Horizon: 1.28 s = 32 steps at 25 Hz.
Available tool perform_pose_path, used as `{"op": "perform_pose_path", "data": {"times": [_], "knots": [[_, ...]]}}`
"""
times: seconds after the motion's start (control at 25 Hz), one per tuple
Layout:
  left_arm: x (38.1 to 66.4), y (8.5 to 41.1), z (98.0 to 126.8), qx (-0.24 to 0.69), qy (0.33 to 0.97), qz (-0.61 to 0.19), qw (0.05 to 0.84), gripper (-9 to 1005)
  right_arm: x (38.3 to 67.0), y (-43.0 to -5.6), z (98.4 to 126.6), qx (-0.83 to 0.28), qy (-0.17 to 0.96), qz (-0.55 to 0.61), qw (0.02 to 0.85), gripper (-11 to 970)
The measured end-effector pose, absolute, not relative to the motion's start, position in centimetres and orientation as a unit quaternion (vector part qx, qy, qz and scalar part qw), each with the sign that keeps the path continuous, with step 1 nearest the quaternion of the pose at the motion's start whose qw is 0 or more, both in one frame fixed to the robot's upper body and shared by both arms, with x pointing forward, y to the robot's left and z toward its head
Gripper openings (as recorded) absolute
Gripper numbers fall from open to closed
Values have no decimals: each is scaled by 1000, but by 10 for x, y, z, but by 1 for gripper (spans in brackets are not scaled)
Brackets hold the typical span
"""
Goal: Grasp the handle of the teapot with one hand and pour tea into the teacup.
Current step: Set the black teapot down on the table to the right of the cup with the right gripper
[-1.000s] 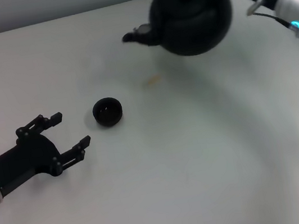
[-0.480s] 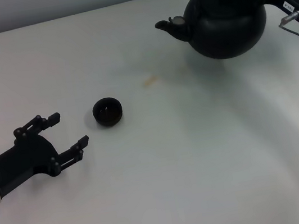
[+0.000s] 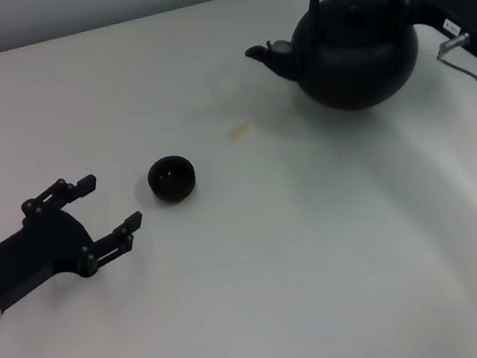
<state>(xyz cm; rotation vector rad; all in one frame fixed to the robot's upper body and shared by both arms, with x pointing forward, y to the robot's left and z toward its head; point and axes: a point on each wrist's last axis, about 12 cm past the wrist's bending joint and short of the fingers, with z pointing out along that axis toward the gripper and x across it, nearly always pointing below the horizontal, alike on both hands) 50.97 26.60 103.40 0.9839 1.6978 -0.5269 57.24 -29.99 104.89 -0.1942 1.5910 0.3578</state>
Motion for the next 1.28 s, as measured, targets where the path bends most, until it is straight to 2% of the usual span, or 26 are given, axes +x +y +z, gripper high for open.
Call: {"op": "perform_pose_path", "data": {"times": [0.44,1.12,1.28], "knots": [[511,264,1035,412,709,-222,528,801,576,-283,1041,-121,725,158,659,107],[511,262,1034,413,708,-224,527,801,564,-285,1032,-123,728,147,658,103],[512,262,1035,413,708,-224,528,801,557,-287,1031,-122,722,153,663,173]]}}
